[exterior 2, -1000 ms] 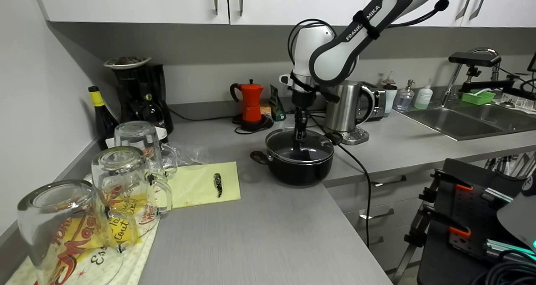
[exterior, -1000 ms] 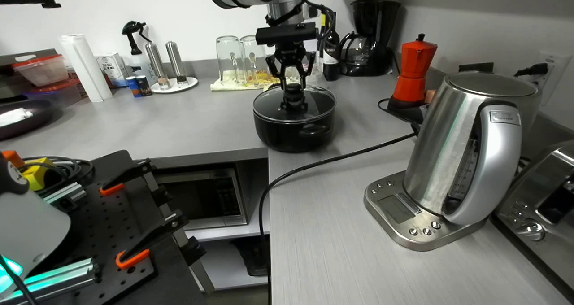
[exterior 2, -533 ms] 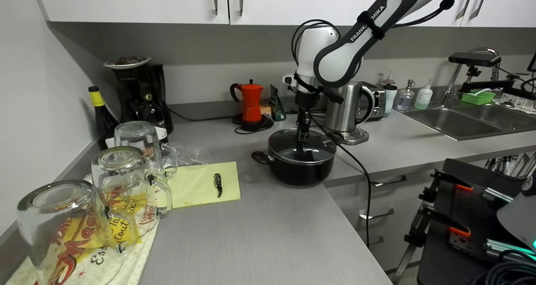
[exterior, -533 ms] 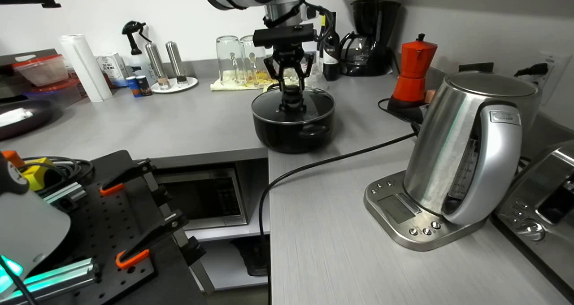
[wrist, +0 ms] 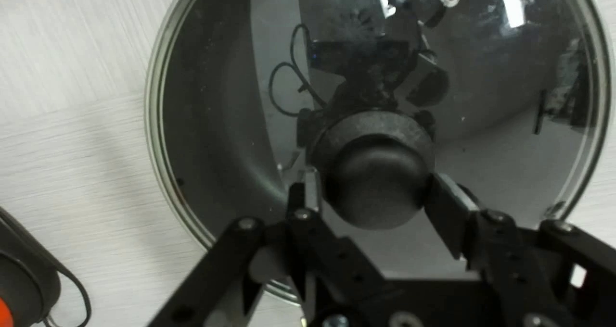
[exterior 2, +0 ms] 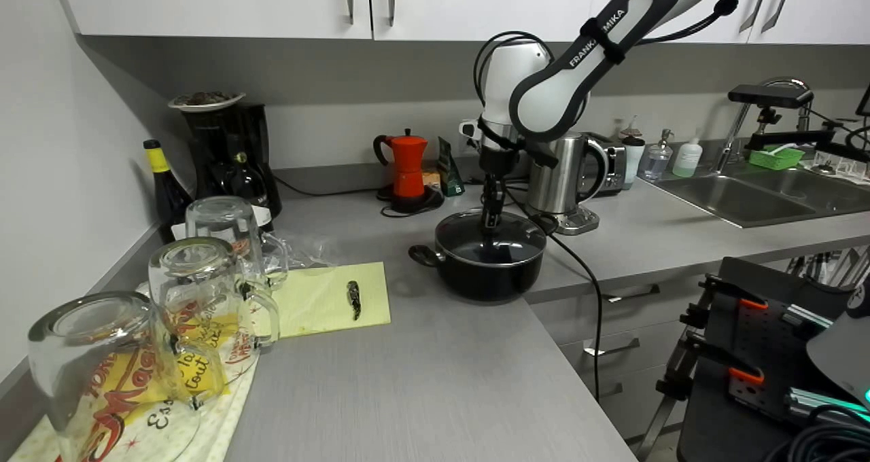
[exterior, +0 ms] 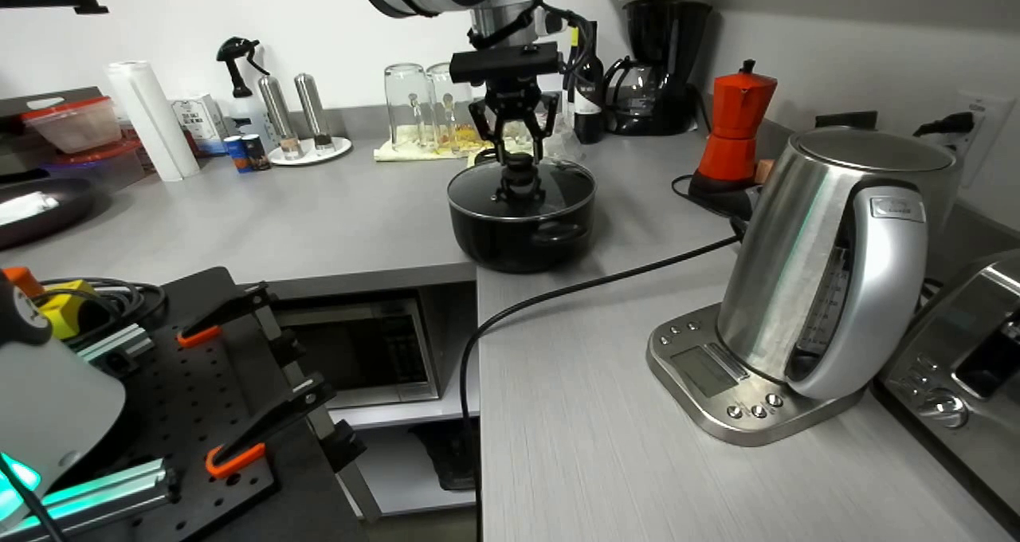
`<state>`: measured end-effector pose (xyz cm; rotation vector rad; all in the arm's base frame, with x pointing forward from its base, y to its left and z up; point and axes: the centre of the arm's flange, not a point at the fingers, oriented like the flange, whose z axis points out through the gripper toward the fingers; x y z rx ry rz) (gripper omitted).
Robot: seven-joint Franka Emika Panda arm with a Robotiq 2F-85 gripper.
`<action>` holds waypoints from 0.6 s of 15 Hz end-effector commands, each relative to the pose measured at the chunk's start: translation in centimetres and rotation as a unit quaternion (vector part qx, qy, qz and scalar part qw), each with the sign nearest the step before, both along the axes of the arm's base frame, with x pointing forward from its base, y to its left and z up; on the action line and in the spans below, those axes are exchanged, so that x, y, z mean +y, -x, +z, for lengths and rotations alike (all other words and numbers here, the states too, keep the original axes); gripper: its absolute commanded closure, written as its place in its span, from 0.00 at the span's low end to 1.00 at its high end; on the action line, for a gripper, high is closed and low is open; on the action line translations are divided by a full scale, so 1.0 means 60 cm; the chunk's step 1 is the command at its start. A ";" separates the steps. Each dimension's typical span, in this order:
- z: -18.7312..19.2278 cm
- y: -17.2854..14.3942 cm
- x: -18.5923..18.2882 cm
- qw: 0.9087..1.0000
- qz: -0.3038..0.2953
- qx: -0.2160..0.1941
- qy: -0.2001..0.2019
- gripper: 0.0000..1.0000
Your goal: Put the lid on the pot
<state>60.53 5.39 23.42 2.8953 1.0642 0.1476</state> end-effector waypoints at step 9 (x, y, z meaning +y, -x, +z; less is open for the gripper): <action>0.046 0.006 -0.006 1.000 0.002 -0.019 0.003 0.00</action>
